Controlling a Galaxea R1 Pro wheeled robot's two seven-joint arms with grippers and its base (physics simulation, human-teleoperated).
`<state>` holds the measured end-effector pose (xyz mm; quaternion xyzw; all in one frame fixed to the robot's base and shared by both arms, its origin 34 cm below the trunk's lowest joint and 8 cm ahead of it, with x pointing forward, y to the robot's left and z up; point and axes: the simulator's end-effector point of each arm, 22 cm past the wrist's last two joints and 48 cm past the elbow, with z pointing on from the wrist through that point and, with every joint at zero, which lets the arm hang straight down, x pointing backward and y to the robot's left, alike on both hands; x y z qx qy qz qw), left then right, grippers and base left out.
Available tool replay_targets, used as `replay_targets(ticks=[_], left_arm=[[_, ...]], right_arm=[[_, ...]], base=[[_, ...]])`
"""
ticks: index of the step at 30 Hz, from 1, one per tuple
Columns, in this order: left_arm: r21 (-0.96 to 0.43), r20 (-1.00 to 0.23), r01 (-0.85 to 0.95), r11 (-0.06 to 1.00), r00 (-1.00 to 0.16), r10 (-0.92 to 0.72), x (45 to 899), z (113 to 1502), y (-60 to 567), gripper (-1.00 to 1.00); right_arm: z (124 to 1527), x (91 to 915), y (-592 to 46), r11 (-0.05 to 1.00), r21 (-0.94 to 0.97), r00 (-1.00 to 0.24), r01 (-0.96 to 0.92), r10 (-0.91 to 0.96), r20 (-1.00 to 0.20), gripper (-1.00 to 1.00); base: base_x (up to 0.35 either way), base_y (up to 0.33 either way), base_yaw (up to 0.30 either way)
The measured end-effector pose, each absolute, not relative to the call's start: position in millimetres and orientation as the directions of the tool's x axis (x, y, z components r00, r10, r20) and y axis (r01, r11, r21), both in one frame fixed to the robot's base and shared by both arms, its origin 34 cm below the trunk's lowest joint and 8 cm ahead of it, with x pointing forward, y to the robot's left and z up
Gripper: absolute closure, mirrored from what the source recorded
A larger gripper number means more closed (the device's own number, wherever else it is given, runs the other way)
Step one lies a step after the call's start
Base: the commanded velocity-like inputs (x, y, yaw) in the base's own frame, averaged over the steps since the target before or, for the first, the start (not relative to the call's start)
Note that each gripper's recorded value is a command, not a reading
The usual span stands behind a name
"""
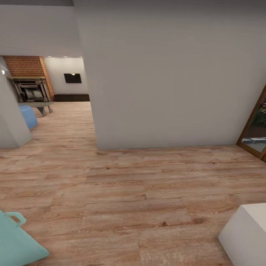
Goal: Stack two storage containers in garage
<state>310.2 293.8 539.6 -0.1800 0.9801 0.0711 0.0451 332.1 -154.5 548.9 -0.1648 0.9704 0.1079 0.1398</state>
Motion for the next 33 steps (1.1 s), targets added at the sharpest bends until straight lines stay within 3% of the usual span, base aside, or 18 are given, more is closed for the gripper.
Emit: replay_targets(ticks=[10, 27, 33], left_arm=[[0.124, -0.114, -0.360, 0.925, -0.931, -0.347, 310.2, 539.7, 294.9, -1.00], [0.128, -0.111, -0.359, 0.925, -0.932, -0.346, 308.6, 538.9, 297.2, -1.00], [0.128, -0.111, -0.358, 0.925, -0.932, -0.345, 308.4, 538.6, 296.8, -1.00]], right_arm=[[549.0, 331.7, -153.3, 0.920, 0.164, -0.905, -0.356, -0.296, -0.307, -1.00], [547.7, 329.2, -154.4, 0.920, 0.167, -0.907, -0.355, -0.295, -0.301, -1.00], [547.4, 328.8, -154.4, 0.920, 0.166, -0.907, -0.354, -0.295, -0.300, -1.00]], base=[[0.339, 0.000, 0.016], [0.339, 0.000, 0.261], [0.339, 0.000, 0.070]])
